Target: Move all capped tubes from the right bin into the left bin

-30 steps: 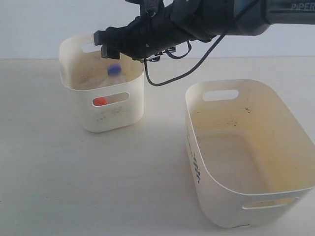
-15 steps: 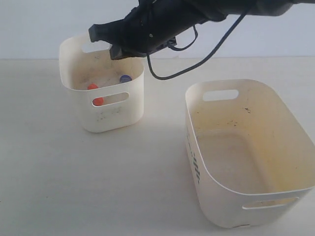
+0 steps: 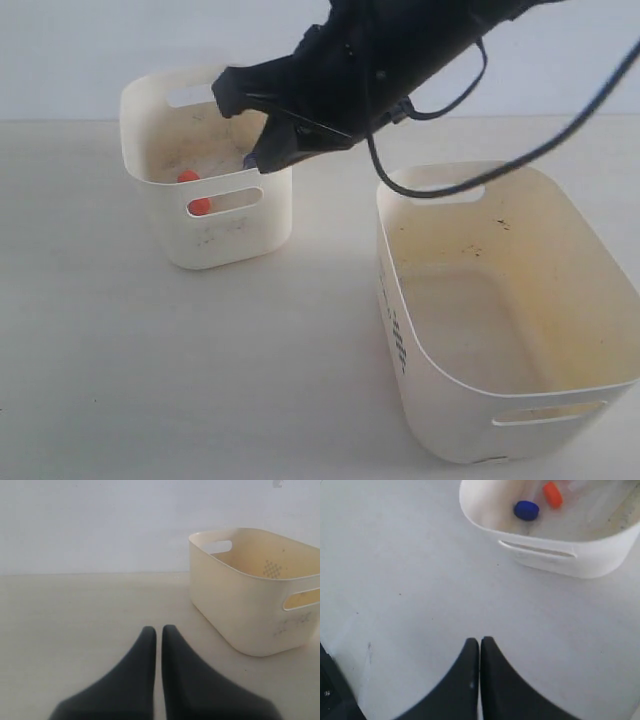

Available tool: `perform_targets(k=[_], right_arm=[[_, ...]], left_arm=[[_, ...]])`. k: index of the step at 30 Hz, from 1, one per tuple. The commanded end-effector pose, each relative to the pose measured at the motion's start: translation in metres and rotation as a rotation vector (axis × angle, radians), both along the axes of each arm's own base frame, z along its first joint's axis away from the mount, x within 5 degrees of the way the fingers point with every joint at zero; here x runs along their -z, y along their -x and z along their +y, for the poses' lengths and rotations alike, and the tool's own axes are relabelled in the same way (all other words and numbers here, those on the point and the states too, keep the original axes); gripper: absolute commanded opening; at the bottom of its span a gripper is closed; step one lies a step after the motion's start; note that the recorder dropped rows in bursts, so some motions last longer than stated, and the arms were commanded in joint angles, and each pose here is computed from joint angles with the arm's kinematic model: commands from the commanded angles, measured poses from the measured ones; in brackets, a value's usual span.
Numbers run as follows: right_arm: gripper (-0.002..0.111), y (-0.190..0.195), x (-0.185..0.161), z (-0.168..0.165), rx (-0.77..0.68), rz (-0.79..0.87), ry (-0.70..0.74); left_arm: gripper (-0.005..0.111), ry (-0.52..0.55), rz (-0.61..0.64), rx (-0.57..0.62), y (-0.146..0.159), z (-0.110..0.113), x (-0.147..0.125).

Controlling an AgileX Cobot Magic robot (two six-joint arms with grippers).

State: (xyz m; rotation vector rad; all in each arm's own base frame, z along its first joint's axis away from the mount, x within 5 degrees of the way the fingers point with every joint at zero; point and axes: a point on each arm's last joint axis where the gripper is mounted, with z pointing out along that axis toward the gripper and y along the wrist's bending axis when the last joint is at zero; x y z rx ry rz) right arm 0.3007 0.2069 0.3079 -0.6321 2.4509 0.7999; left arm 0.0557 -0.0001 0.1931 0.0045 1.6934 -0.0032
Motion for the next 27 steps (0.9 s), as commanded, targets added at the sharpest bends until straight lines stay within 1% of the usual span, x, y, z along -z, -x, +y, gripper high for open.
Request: perform_targets(k=[1, 4, 9, 11, 15, 18, 21, 23, 27], right_arm=[[0.000, 0.030, 0.005, -0.016, 0.000, 0.034, 0.016], [0.000, 0.037, 0.009, -0.018, -0.033, 0.088, 0.035], [0.000, 0.035, 0.008, -0.017, -0.017, 0.062, 0.027], [0.000, 0.035, 0.009, -0.018, -0.053, 0.033, 0.044], [0.000, 0.035, 0.009, -0.018, -0.051, 0.032, 0.043], [0.000, 0.036, 0.004, -0.020, -0.069, -0.011, 0.062], [0.000, 0.043, -0.010, -0.026, -0.073, -0.068, 0.062], [0.000, 0.049, -0.024, -0.030, -0.057, -0.127, 0.035], [0.000, 0.066, -0.059, -0.045, 0.032, -0.320, -0.053]], left_arm=[[0.004, 0.016, -0.007, -0.001, 0.000, 0.000, -0.002], [0.004, 0.016, -0.007, -0.001, 0.000, 0.000, -0.002], [0.004, 0.016, -0.007, -0.001, 0.000, 0.000, -0.002], [0.004, 0.016, -0.007, -0.001, 0.000, 0.000, -0.002], [0.004, 0.016, -0.007, -0.001, 0.000, 0.000, -0.002], [0.004, 0.016, -0.007, -0.001, 0.000, 0.000, -0.002], [0.004, 0.016, -0.007, -0.001, 0.000, 0.000, -0.002], [0.004, 0.016, -0.007, -0.001, 0.000, 0.000, -0.002], [0.004, 0.016, -0.007, -0.001, 0.000, 0.000, -0.002]])
